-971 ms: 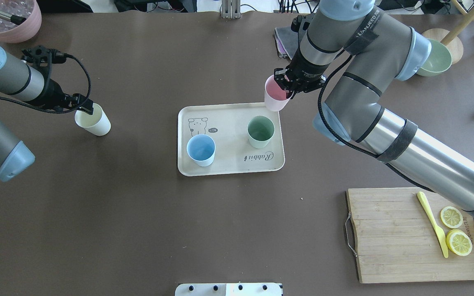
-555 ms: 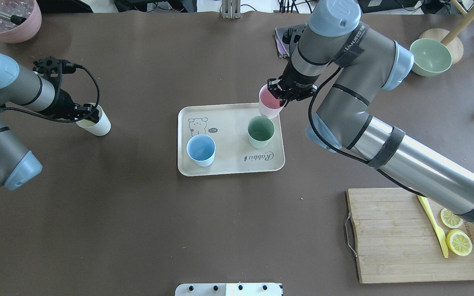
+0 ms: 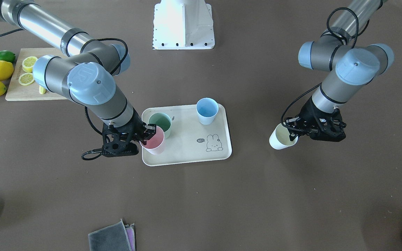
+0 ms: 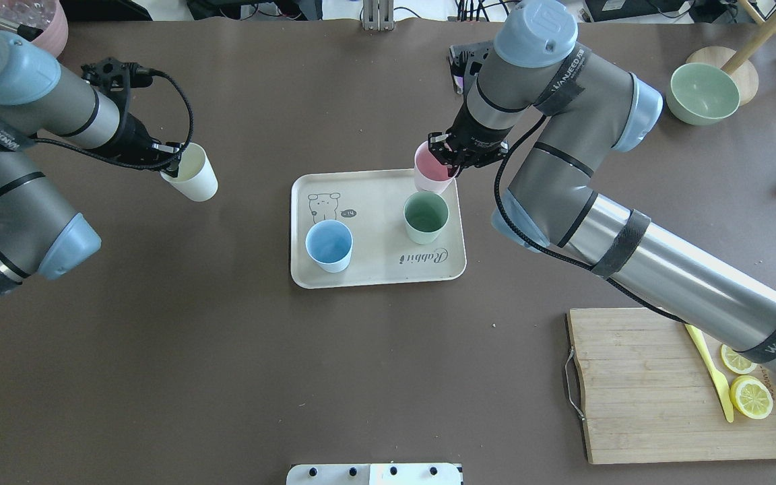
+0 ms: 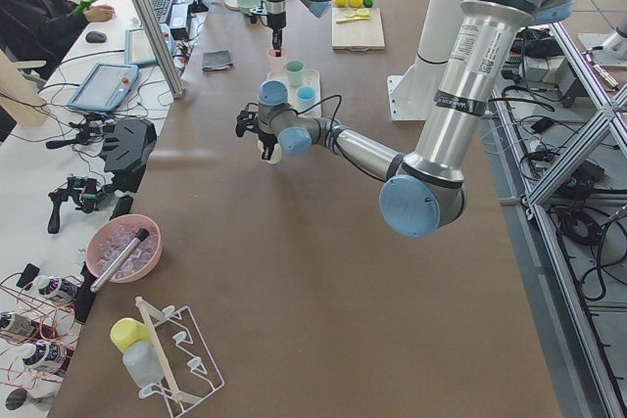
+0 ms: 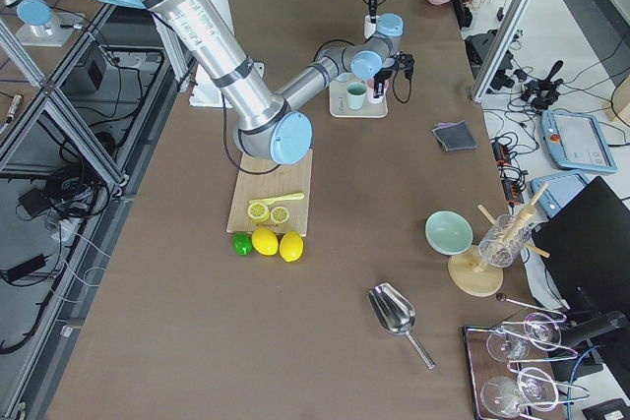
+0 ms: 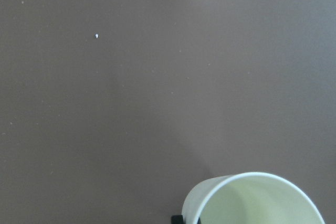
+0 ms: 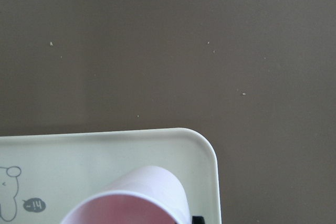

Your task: Place all cups on tray

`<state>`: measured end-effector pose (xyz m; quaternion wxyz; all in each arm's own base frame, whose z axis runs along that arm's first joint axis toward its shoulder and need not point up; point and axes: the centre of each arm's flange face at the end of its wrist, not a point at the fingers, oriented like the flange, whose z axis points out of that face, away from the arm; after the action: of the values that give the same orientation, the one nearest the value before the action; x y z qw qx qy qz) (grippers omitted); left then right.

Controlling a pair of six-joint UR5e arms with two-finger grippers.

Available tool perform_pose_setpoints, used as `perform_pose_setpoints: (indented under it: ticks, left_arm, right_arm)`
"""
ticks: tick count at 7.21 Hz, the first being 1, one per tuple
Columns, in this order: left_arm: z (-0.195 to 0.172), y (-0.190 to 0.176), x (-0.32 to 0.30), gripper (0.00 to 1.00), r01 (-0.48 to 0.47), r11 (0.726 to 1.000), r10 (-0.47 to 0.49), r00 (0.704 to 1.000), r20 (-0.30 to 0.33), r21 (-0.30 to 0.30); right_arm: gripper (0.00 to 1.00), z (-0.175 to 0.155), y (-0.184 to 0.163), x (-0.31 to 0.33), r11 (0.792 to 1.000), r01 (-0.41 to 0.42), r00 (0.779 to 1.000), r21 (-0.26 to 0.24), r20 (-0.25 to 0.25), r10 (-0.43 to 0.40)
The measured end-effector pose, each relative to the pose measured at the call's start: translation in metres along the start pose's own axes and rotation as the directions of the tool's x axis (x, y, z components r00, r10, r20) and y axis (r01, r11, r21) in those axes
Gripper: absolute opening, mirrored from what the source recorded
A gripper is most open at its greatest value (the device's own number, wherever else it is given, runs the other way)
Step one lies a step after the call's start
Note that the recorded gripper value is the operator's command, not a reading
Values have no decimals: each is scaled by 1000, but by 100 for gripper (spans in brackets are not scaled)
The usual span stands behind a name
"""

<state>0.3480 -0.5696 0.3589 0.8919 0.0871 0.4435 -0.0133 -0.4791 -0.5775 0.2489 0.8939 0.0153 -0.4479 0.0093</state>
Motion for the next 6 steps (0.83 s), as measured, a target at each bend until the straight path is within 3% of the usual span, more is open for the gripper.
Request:
perform_pose_setpoints:
  ticks: [3,4,6]
  left_arm:
    - [-32,-24,79,0,118,993,-118,993,-28,2]
    - [-34,-24,91,0,128,992,-128,991,-34,1]
    - [-31,-18,115,0,141,990,-141,989,-48,-9]
  right_arm:
    - [0,18,0,-16,1000,11,1000,2,-20,-11]
    - [98,24,-2,-16,1000,10,1000,0,-24,-10]
    - [100,25,-7,-14,1000,-9,1000,4,-30,9]
